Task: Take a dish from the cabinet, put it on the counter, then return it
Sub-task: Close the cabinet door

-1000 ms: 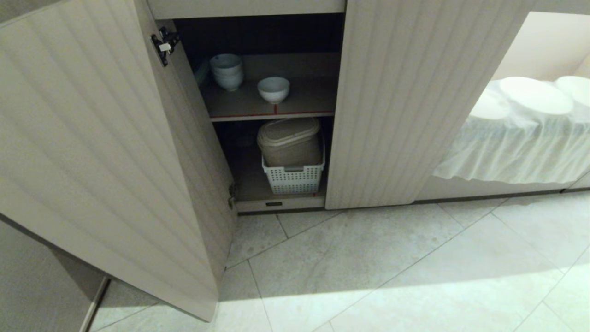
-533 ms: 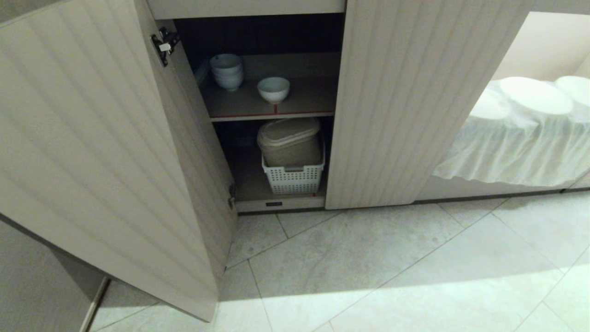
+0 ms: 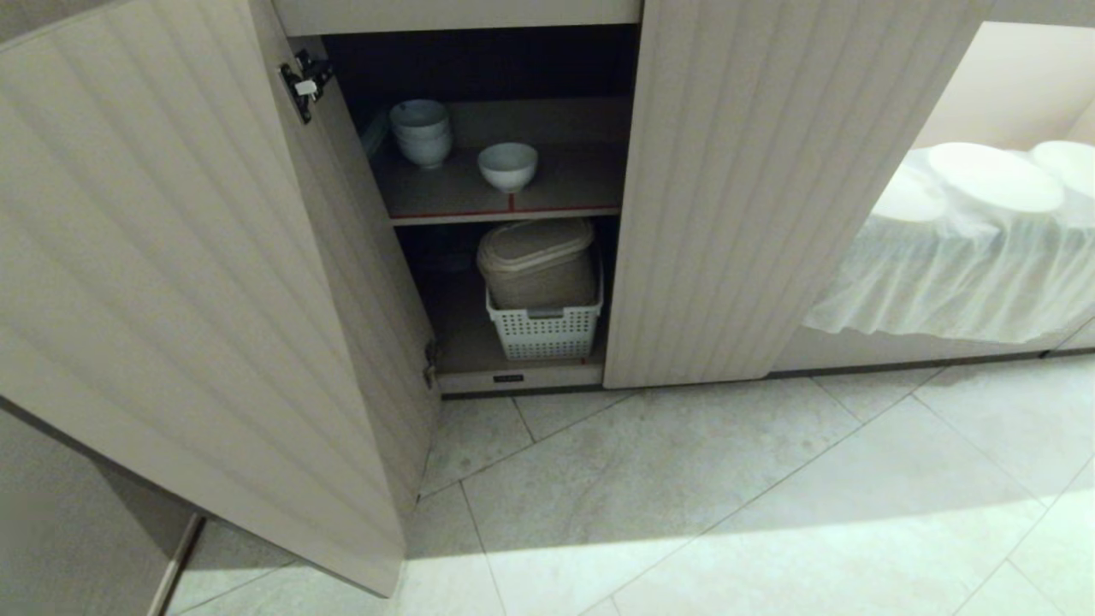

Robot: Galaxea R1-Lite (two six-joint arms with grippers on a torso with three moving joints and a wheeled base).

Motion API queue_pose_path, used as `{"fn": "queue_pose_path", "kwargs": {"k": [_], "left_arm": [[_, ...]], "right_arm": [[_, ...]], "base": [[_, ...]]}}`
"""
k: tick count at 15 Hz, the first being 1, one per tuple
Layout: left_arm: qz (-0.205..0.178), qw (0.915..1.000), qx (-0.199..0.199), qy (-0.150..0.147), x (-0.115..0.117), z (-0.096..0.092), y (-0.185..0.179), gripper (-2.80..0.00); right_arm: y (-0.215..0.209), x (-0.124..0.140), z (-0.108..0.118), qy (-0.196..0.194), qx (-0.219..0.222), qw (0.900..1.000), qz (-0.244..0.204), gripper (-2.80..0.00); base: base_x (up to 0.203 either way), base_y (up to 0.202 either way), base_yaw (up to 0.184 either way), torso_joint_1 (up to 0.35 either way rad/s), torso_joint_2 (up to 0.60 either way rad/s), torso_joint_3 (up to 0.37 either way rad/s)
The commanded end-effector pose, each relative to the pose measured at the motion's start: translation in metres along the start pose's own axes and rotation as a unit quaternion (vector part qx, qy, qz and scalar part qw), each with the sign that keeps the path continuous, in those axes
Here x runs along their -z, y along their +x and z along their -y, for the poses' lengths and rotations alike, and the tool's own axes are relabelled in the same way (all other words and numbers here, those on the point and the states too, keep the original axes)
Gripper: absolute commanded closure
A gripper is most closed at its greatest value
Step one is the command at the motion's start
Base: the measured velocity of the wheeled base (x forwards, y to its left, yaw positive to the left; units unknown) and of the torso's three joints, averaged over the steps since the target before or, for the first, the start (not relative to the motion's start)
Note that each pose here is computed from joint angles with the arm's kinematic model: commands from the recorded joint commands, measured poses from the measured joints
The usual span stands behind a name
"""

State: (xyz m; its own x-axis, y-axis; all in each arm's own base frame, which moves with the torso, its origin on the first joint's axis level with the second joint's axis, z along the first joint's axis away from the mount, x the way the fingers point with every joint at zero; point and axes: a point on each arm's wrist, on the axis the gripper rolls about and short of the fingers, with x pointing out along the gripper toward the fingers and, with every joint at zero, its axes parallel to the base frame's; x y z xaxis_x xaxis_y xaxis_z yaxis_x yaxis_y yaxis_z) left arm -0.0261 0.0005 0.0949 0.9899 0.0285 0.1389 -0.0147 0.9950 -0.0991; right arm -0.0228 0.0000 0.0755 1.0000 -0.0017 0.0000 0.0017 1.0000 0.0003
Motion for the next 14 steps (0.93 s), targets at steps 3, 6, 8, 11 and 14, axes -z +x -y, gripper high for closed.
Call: {"fn": "queue_pose_path", "kwargs": {"k": [3,6,8,11,14], "left_arm": [[0.012,0.9992,-0.022,-0.03,-0.02,0.001,0.002,0.0],[0.006,0.9956,-0.04,-0.085,-0.037,0.002,0.009,0.0],[-0.002,0.9945,-0.048,-0.093,-0.047,0.003,0.015,0.0],[-0.002,0.9931,-0.05,-0.106,-0.065,0.005,0.027,0.0],[-0.001,0.9929,-0.052,-0.107,-0.082,0.007,0.053,0.0]], "right_arm": [[0.0,0.0,0.0,0.0,0.0,1.0,0.0,0.0],[0.0,0.0,0.0,0.0,0.0,1.0,0.0,0.0],[0.0,0.0,0.0,0.0,0.0,1.0,0.0,0.0],[0.0,0.0,0.0,0.0,0.0,1.0,0.0,0.0],[0.0,0.0,0.0,0.0,0.0,1.0,0.0,0.0]], "base": [[0.0,0.0,0.0,0.0,0.0,0.0],[0.0,0.0,0.0,0.0,0.0,0.0],[0.0,0.0,0.0,0.0,0.0,0.0],[0.0,0.0,0.0,0.0,0.0,0.0],[0.0,0.0,0.0,0.0,0.0,0.0]]}}
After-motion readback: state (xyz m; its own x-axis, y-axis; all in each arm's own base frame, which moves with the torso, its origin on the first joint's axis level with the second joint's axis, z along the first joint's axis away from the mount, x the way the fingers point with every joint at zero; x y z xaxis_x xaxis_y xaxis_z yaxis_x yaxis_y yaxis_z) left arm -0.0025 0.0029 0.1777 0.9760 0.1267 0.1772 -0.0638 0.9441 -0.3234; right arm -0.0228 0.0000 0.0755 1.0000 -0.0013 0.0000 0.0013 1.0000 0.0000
